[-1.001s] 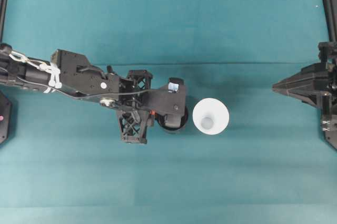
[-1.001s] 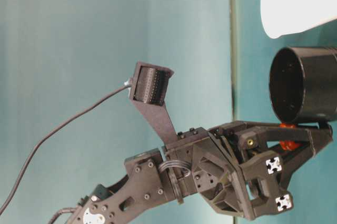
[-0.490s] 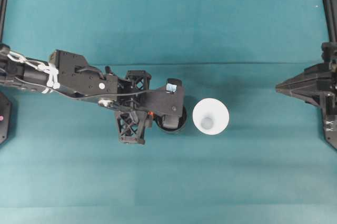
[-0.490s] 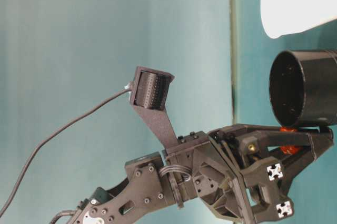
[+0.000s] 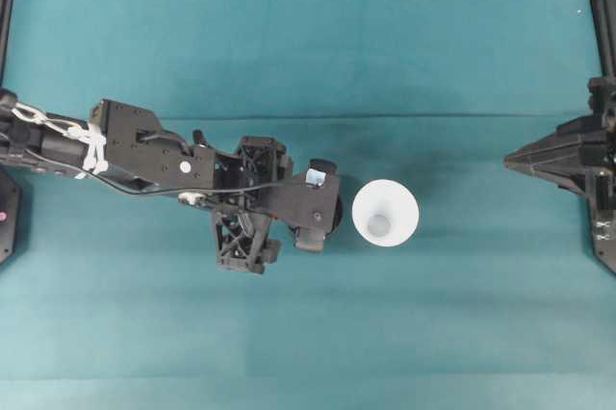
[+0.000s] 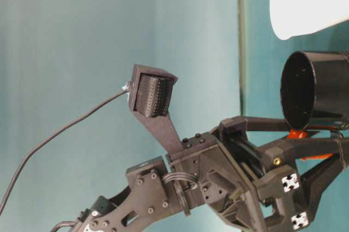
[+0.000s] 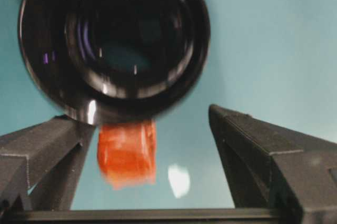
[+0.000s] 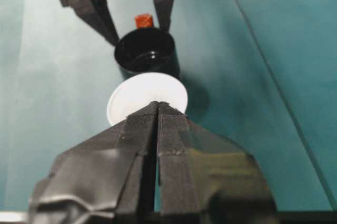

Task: Put the paper cup into the moved red handle cup holder.

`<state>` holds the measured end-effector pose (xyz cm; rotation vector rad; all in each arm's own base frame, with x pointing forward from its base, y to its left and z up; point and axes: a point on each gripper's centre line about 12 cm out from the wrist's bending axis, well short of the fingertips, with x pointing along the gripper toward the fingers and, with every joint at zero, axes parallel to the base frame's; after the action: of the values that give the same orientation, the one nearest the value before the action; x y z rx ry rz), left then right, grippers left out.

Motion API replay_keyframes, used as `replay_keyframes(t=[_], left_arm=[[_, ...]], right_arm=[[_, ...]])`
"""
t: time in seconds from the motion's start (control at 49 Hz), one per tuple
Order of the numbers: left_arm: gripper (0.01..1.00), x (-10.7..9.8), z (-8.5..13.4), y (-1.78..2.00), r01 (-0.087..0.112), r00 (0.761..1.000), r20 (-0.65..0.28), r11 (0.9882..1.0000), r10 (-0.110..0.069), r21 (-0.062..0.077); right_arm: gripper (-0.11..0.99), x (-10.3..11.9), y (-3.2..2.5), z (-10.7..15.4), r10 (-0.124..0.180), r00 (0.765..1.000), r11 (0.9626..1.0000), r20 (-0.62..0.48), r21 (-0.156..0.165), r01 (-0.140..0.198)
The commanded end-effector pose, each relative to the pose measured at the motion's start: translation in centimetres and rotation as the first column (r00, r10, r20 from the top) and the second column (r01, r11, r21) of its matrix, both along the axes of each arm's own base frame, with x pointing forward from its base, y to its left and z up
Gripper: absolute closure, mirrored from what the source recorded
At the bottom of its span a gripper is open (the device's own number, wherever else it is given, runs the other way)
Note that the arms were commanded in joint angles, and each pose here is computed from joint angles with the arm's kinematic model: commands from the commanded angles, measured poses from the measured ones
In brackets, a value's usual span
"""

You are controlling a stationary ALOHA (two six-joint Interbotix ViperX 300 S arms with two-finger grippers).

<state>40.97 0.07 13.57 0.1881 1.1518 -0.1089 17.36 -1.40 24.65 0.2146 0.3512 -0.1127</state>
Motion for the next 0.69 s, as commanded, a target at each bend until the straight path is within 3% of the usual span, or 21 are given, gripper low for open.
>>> replay_keyframes(t=[0.0,0.286,0.49,0.674], left_arm=[[0.068,-0.4,2.0,-0.06,0.003,0.999,0.034,1.0000,-0.003,0.001],[0.068,-4.1,8.0,0.59,-0.013,0.985,0.169,0.9999,0.012,0.003],[0.068,-7.8,11.1,0.48,-0.014,0.967,0.255,0.9999,0.013,0.001],[0.070,-10.3,11.7,0.36,-0.014,0.959,0.282,0.9999,0.014,-0.002]], right_arm=[[0.98,0.1,-0.04,0.3,-0.006,1.000,0.9999,0.009,0.012,0.006],[0.98,0.3,-0.04,-0.2,-0.009,1.000,0.9997,-0.020,0.023,0.009],[0.96,0.2,-0.04,-0.4,-0.038,0.999,0.9941,-0.032,0.101,0.041],[0.94,0.3,-0.09,-0.2,-0.040,0.999,0.9945,-0.030,0.096,0.043]])
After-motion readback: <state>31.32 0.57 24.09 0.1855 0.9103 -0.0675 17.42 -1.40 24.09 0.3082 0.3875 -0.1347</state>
